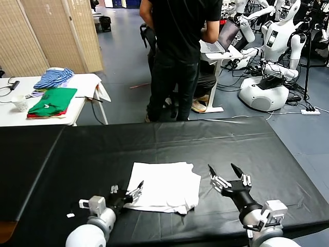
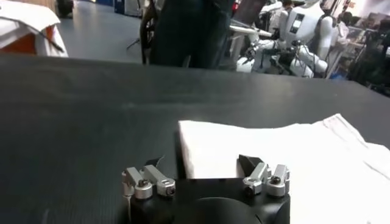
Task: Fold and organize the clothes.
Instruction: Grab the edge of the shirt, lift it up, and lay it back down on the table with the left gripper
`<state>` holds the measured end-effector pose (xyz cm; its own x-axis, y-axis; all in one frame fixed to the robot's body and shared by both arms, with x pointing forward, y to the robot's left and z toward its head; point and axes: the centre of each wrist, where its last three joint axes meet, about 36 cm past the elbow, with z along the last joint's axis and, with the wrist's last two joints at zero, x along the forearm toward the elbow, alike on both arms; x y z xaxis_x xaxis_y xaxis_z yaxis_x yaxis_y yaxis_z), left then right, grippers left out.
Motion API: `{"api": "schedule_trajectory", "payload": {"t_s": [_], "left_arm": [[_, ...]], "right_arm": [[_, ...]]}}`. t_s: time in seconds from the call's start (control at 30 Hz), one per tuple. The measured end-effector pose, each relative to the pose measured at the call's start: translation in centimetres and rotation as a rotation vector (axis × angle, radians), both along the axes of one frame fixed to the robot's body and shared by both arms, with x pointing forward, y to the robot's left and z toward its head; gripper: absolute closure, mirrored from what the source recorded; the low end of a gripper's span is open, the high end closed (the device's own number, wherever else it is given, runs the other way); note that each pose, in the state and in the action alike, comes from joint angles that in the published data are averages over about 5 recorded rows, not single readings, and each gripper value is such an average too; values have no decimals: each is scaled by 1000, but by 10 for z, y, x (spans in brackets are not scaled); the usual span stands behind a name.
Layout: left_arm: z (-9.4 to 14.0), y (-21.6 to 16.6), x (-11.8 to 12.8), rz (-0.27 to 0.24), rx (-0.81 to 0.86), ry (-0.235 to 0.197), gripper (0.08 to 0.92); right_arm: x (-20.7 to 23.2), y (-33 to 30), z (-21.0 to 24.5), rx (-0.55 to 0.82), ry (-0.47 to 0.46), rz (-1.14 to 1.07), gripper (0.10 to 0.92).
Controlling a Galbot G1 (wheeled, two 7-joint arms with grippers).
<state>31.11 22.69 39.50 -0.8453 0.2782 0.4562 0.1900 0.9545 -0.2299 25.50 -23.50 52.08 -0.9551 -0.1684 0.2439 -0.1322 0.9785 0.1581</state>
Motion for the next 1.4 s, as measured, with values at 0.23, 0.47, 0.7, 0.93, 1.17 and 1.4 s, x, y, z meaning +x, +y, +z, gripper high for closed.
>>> {"api": "schedule_trajectory", "payload": {"t_s": [0.23,0.47,0.7,0.93,1.17,1.4], "left_arm": [[-6,-2,-1,-19,-8,20,116],[-9,-9,-1,-43,-25,41,458],[-8,-11,-1,-67,-53,55,793],[2,-8,0,-65,-35,34,800],[31,11,4,-37,136,-51,800],[77,51,15,76,444,-284,800]], "right_arm": [[-2,-1,1,-2,1,-4,115],[-5,-1,4,-1,-1,-7,115],[-8,-2,5,-1,-1,-13,115],[-8,-1,5,6,-1,-16,115],[-7,-3,6,3,-6,-21,115],[-4,-5,5,8,-7,-18,115]]}}
